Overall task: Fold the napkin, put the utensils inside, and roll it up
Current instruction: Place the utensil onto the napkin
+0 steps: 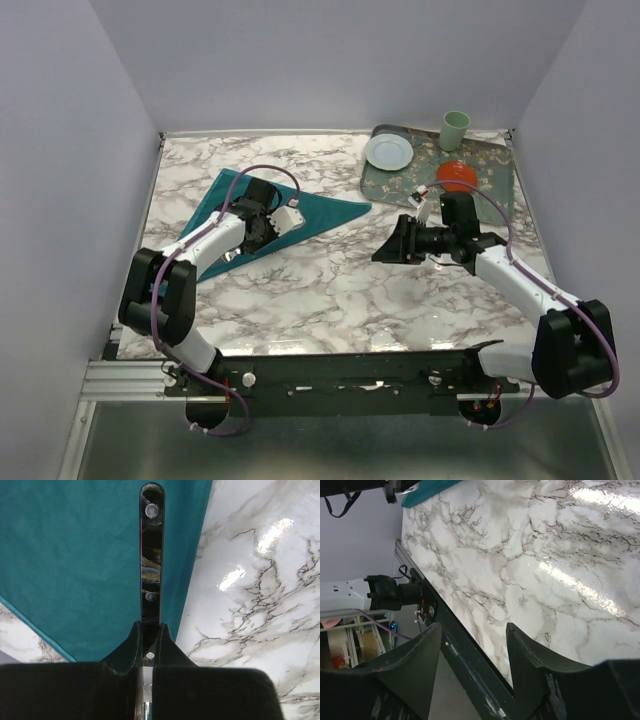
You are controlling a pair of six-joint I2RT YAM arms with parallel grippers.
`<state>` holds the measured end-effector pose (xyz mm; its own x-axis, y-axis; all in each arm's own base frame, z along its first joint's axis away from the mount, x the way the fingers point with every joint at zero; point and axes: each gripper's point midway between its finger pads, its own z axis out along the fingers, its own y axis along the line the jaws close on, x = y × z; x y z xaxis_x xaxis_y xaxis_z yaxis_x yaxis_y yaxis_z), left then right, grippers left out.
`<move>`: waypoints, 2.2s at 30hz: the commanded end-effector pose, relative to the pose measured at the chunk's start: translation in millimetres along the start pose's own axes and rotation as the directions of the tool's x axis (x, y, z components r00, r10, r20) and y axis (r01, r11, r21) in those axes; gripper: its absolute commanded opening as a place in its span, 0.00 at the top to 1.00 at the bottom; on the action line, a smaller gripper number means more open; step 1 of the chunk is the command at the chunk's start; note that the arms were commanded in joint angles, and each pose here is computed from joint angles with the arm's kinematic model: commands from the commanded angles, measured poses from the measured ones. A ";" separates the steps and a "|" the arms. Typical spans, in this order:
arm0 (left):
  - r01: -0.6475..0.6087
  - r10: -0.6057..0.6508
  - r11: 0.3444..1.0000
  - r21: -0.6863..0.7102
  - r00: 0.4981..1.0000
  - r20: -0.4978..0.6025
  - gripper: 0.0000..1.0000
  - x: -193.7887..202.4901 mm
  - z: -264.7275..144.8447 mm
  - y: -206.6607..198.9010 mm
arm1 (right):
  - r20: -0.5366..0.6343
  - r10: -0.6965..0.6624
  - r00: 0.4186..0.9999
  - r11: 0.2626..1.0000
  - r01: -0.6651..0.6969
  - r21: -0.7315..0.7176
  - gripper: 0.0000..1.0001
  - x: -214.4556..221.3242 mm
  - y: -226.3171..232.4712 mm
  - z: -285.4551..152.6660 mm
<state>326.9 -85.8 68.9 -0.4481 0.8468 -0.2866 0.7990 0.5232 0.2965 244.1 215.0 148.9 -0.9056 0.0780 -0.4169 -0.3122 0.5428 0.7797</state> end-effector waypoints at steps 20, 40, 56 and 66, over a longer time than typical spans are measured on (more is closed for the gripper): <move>-0.015 -0.003 0.983 0.181 0.995 0.095 1.00 -20.4 32.7 -4.5 | -0.012 -0.021 1.000 1.000 0.021 -0.009 0.37 -1.8 4.2 -2.4; -0.012 0.008 0.984 0.178 1.000 0.020 1.00 -0.6 46.4 -4.4 | -0.021 -0.018 1.000 1.000 0.017 -0.013 0.37 1.2 3.4 -2.1; 0.008 -0.009 0.985 0.170 1.000 0.005 0.92 7.8 50.9 -2.9 | -0.028 -0.013 1.000 1.000 0.013 -0.017 0.38 2.4 2.7 -1.2; 0.006 -0.005 0.986 0.168 1.000 -0.004 0.78 7.3 53.5 -3.9 | -0.030 -0.015 0.999 1.000 0.014 -0.022 0.38 2.4 3.4 -0.9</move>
<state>341.6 -90.1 23.0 -0.4547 0.8373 -0.3037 0.8515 0.5086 0.1275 240.5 214.7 145.9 -0.9116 0.0625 -0.4062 -0.3110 0.5411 0.7813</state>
